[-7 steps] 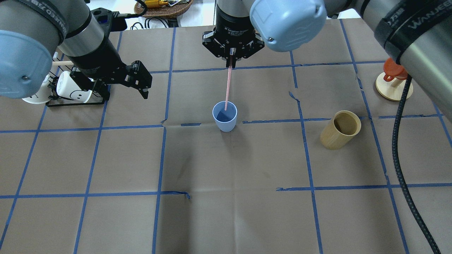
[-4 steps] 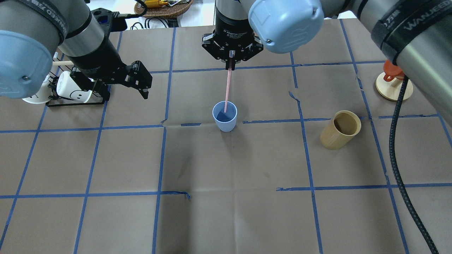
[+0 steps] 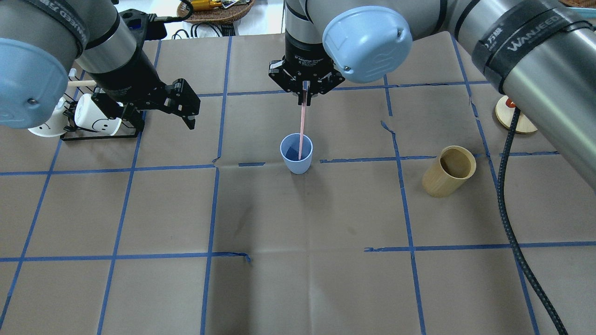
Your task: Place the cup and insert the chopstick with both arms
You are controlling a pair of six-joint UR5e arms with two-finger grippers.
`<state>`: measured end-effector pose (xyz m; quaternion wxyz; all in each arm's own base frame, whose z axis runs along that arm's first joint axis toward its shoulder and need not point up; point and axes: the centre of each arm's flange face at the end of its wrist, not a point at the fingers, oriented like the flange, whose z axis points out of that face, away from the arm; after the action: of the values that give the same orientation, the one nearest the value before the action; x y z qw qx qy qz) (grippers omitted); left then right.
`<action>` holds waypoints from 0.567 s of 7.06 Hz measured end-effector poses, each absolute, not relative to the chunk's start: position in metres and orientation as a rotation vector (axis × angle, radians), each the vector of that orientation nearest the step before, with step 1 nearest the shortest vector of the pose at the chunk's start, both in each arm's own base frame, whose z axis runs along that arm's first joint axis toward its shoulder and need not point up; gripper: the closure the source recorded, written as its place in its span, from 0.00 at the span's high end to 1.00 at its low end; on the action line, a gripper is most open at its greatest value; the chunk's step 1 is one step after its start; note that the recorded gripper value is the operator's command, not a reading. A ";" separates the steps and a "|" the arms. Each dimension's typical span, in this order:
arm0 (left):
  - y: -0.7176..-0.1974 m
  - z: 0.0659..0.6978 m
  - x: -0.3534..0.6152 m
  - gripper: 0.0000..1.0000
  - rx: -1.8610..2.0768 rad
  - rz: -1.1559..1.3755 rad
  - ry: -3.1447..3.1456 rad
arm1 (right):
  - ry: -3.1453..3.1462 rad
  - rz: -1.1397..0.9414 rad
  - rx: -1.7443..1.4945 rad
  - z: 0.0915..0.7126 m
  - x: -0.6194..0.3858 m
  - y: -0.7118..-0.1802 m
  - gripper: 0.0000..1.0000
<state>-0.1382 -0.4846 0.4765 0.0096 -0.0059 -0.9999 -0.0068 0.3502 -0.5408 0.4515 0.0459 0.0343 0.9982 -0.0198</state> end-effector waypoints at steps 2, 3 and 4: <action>-0.485 0.477 -0.138 1.00 -0.018 -0.018 -3.122 | 3.042 -0.070 0.110 0.456 0.350 -0.540 1.00; -0.486 0.477 -0.138 1.00 -0.018 -0.018 -3.121 | 3.037 -0.090 0.109 0.463 0.349 -0.542 1.00; -0.486 0.477 -0.138 1.00 -0.018 -0.018 -3.122 | 3.030 -0.122 0.100 0.476 0.343 -0.547 1.00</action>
<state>-0.1383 -0.4859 0.4775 0.0099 -0.0057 -0.9999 -0.0057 0.3427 -0.5471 0.4762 0.0538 0.0329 0.9972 -0.0403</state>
